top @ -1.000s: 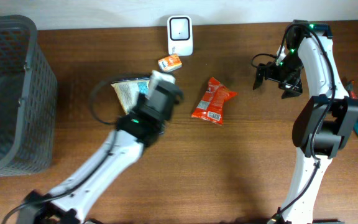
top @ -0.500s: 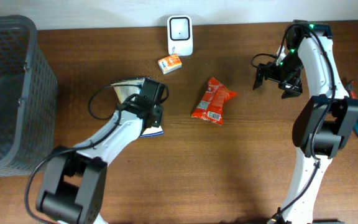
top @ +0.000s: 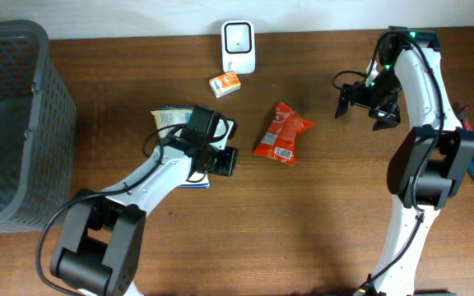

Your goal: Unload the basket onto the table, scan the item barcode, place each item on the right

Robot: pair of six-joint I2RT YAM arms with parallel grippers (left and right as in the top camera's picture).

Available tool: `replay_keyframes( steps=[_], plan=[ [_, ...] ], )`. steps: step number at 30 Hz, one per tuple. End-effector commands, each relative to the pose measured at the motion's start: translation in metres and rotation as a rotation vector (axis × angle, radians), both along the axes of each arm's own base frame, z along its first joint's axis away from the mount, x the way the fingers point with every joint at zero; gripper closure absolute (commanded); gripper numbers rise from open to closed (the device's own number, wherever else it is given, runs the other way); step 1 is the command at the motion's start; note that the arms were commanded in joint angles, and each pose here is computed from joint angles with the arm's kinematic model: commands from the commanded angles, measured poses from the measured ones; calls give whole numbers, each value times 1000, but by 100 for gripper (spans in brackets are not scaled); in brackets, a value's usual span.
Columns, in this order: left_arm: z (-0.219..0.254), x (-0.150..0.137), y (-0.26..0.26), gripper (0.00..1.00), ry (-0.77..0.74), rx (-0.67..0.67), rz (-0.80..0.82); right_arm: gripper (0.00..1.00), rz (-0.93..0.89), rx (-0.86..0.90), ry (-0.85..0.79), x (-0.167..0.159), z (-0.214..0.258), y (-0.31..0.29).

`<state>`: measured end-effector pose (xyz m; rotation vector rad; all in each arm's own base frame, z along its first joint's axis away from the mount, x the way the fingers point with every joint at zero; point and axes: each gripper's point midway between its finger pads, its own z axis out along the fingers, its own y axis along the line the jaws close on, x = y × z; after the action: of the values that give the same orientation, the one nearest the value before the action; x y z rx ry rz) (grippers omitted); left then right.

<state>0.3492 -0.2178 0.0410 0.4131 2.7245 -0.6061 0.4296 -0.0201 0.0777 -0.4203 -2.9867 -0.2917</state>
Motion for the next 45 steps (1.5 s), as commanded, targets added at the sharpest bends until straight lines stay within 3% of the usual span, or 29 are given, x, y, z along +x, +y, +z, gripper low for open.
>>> replay_keyframes(
  steps=[1, 4, 7, 9, 12, 17, 24, 28, 32, 36, 39, 45],
  plan=[
    [13, -5, -26, 100, 36, -130, -21, 2, 6, 3, -44, 4, 15, 1],
    [21, 10, -14, 100, -12, -54, -4, 2, 7, 4, -44, 4, 15, 1],
    [37, 33, 33, 100, -98, 229, 74, 2, 6, 3, -44, 4, 15, 1],
    [63, 53, 83, 100, -192, 507, 196, 2, 6, 3, -44, 4, 15, 1],
    [96, 74, 122, 100, -325, 720, 327, 2, 6, 3, -44, 4, 15, 1],
    [71, 75, 115, 100, -271, 695, 292, 2, 6, 3, -44, 4, 15, 1],
    [-7, 66, 139, 100, -89, 830, 252, 2, 6, 3, -44, 4, 15, 1],
    [-50, 36, 116, 100, 111, 692, 152, 2, 6, 3, -44, 4, 15, 1],
    [-59, 1, 41, 100, 318, 273, 32, 2, 6, 3, -44, 4, 15, 1],
    [-34, -2, -23, 100, 364, -90, -55, 2, 6, 3, -44, 4, 15, 1],
    [-25, 11, -47, 100, 345, -184, 5, 2, 6, 3, -44, 4, 15, 1],
    [-17, 15, -56, 100, 327, -218, -4, 2, 6, 3, -44, 4, 15, 1]
  ],
)
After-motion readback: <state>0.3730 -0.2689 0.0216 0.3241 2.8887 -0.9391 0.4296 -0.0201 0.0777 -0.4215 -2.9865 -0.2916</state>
